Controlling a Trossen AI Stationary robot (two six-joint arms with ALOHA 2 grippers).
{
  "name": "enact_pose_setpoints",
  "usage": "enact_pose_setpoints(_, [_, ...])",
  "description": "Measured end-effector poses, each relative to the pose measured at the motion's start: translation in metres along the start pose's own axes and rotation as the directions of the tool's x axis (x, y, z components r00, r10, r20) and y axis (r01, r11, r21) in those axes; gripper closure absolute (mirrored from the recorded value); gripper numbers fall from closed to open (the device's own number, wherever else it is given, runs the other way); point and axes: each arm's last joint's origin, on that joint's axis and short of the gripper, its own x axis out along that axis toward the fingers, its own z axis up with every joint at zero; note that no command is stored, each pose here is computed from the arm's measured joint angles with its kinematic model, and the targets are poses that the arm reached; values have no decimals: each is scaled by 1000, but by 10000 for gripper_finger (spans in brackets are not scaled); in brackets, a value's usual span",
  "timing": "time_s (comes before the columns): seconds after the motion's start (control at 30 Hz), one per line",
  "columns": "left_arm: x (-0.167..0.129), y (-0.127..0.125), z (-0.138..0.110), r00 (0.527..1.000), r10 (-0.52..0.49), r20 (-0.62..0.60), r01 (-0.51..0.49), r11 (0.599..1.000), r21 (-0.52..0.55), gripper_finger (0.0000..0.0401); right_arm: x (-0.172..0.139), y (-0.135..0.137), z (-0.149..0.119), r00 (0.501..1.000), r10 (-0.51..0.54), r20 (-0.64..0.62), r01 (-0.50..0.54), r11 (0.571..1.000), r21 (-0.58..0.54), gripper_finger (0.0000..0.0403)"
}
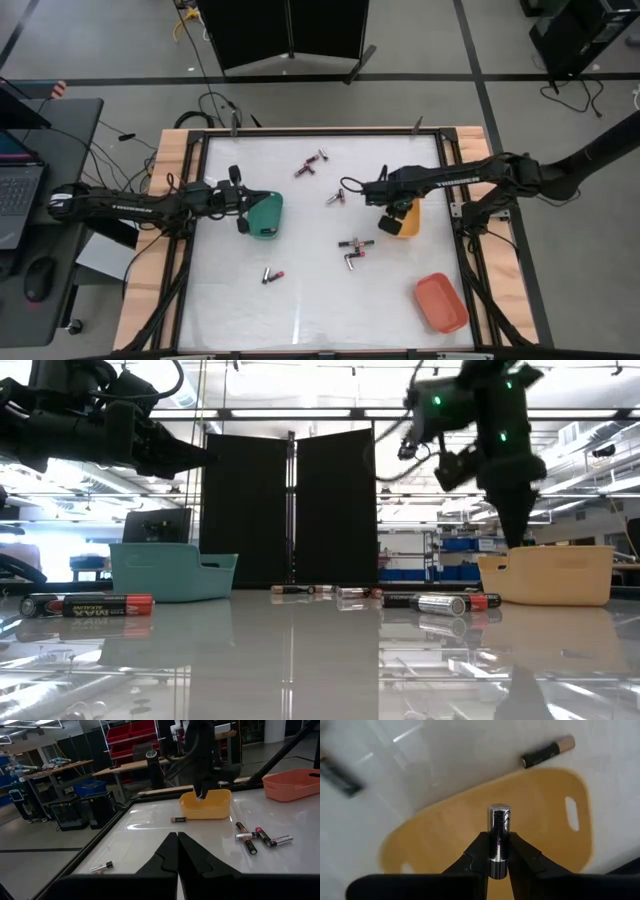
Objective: Sort batteries
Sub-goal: Put the silver battery into the yellow bin, then put the black and red battery into the orange bin
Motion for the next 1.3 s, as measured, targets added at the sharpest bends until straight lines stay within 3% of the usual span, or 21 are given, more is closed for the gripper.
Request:
enact_pose_setpoints(0.3, [0, 0, 0, 1000, 0, 0, 0, 1000, -3, 395, 41, -13, -4, 1000, 7, 4, -7, 994, 112, 348])
enact_pose_setpoints(0.63, [0, 0, 0, 1000, -1, 0, 1, 1000, -4, 395, 61, -18, -11, 1000, 11, 18, -14, 983, 180, 347])
enact_pose_setpoints(0.77, [0, 0, 0, 1000, -1, 0, 1, 1000, -4, 395, 62, -19, -12, 1000, 9, 14, -12, 978, 207, 325])
enact_pose_setpoints(0.97, [0, 0, 0, 1000, -2, 0, 2, 1000, -9, 395, 50, -18, -7, 1000, 3, -13, -1, 979, 204, 275])
enact_pose_setpoints(1.3, [0, 0, 0, 1000, -1, -1, 1, 1000, -11, 395, -10, -13, 0, 993, -92, -68, 102, 982, 160, 228])
